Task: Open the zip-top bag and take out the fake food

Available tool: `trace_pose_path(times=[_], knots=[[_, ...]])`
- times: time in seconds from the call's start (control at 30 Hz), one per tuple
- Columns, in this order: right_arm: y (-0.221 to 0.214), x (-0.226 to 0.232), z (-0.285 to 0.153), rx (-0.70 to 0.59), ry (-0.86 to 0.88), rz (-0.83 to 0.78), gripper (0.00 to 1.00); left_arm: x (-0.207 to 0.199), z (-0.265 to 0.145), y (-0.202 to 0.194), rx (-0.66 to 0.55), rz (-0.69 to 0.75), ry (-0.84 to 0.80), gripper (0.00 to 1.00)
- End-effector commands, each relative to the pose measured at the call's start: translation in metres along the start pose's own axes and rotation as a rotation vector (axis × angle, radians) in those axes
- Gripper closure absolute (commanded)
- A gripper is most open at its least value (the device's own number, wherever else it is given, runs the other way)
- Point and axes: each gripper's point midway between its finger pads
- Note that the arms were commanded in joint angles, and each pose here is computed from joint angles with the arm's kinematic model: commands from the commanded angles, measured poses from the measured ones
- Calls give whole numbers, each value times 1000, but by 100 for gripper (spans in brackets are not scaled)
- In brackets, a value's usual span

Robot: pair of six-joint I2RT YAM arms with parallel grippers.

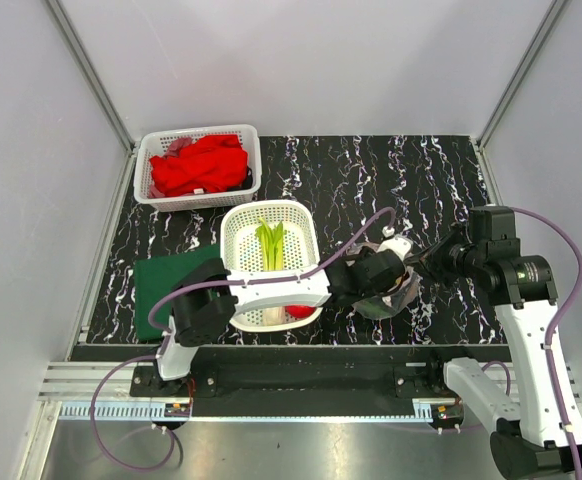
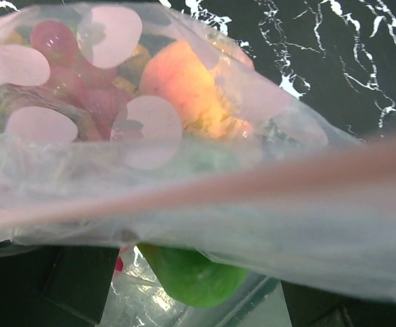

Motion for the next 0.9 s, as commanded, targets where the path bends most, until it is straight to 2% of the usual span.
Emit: trace_pose_path(times=[0.0, 0.13, 0.3, 0.37, 0.4, 0.47, 0.5, 0.7, 0.87], knots=[[5, 8, -10, -50, 49, -27, 100, 33, 16, -23, 73, 41, 136, 13], [4, 5, -10, -52, 41, -30, 100, 34, 18, -24, 80, 56, 144, 23], [1, -1, -7, -51, 32, -47, 100, 33, 11, -19, 74, 85, 127, 62], [1, -3, -6, -53, 26, -63, 100, 32, 7, -14, 67, 101, 118, 71], [1, -5, -5, -55, 23, -66, 100, 29, 1, -8, 55, 106, 110, 83], [3, -5, -6, -67, 25, -84, 100, 28, -6, -1, 43, 129, 108, 92], [3, -5, -7, -74, 29, -91, 100, 27, -14, 7, 23, 132, 103, 100], [8, -9, -8, -115, 23, -155, 100, 8, -52, 44, -52, 172, 25, 100], [15, -16, -9, -153, -4, -226, 100, -20, -96, 77, -121, 217, -117, 100]])
Point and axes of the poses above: each gripper's point midway between its finger pads, its own z axis out along the fingers, its own x axis along the line the jaws close on, y = z × x, and after that the axes turned 7 degrees about -z, right-handed
